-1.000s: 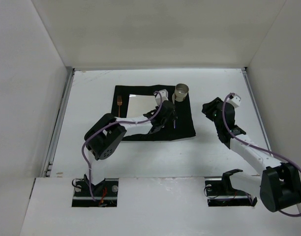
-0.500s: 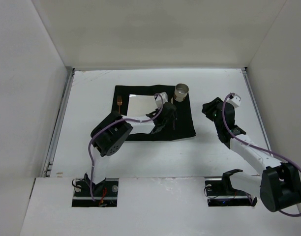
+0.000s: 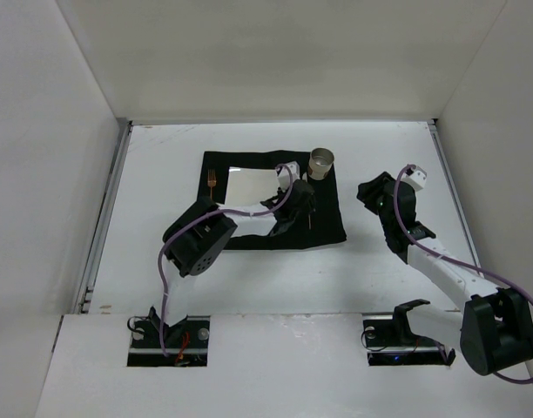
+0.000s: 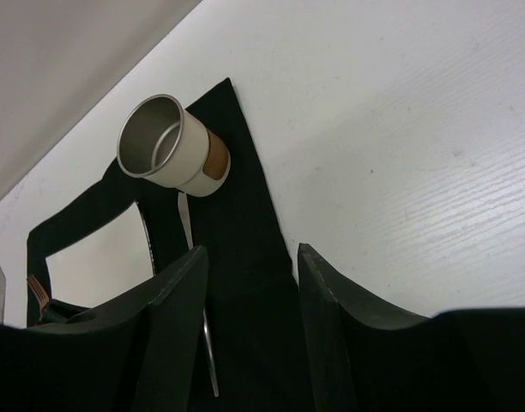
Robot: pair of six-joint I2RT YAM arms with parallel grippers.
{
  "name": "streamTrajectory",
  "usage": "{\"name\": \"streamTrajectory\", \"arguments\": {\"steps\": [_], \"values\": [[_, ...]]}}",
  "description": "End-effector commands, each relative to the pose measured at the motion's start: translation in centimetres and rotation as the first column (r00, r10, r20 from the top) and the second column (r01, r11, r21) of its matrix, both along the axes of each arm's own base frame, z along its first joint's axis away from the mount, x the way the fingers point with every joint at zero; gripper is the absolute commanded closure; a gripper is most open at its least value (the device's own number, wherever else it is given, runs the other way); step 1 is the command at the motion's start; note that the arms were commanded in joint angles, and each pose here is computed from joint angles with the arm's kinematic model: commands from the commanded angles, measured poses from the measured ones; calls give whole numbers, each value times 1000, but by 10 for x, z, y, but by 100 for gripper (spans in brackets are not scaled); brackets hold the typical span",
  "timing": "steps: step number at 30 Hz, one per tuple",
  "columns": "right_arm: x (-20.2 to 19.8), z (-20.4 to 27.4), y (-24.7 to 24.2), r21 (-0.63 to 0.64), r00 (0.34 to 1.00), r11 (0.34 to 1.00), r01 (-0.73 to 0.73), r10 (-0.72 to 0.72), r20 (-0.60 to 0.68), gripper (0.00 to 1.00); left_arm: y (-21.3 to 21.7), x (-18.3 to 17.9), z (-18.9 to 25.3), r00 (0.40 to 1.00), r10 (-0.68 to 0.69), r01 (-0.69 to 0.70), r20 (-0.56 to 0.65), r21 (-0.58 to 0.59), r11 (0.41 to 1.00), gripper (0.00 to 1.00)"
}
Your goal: Set the dinner table for one person
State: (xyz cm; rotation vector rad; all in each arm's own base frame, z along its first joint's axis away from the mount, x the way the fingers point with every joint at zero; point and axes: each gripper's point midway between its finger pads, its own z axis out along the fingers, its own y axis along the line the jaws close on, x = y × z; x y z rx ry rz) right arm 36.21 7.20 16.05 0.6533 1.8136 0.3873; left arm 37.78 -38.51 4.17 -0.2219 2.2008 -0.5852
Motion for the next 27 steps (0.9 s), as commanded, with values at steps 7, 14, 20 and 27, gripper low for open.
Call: {"name": "streamTrajectory", "arguments": {"steps": [7,14,20,27], "values": [[7,21,1,14,998,1000,-2,1,64,46,-5,-29,116,965,-81,77,250,22,997,64],[9,19,2,12,998,1000,-4,3,62,42,28,-78,143,947,-132,126,293,39,991,64],[10,17,1,11,998,1000,3,-3,60,40,91,-125,132,945,-105,92,311,55,994,63],[9,14,-8,19,998,999,31,-32,60,35,195,-155,96,951,67,-92,303,69,993,61]]}}
